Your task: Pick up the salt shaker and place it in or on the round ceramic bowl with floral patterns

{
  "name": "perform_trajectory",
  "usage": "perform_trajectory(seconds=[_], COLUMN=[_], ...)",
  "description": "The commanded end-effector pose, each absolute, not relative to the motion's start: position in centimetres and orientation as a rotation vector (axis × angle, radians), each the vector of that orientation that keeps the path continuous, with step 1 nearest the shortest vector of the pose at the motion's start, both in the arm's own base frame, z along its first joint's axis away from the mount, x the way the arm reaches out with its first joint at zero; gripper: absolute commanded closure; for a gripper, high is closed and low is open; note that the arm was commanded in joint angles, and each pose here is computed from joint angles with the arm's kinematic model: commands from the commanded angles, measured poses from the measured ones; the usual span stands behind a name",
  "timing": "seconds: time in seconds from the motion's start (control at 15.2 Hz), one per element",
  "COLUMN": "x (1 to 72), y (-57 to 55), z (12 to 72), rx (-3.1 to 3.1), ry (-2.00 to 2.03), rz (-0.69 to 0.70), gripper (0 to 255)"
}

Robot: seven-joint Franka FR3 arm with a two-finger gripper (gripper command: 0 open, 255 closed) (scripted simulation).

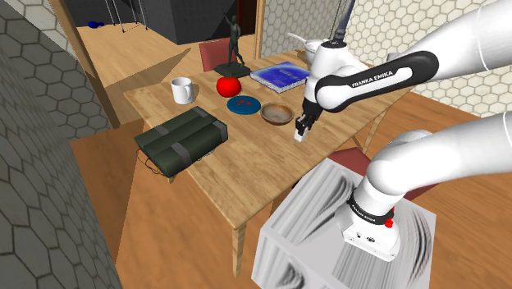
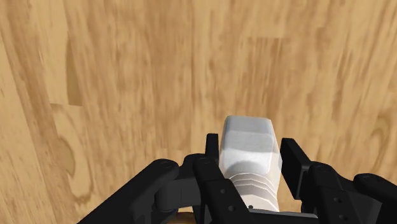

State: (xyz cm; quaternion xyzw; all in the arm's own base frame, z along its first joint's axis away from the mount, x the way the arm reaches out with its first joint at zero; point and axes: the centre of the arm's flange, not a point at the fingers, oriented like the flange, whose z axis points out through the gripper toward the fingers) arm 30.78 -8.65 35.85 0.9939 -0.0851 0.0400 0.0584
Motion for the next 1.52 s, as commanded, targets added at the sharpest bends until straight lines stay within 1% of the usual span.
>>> perform_trajectory(seconds=[0.0, 1.19, 1.45], x=[30.8, 30.8, 35.6], y=[-8.7, -8.7, -10.8], z=[36.9, 45.9, 46.3], rx=[3.012, 3.012, 3.012], ry=[-0.258, -0.258, -0.258], rz=[0.12, 0.12, 0.12], gripper=[255, 255, 255])
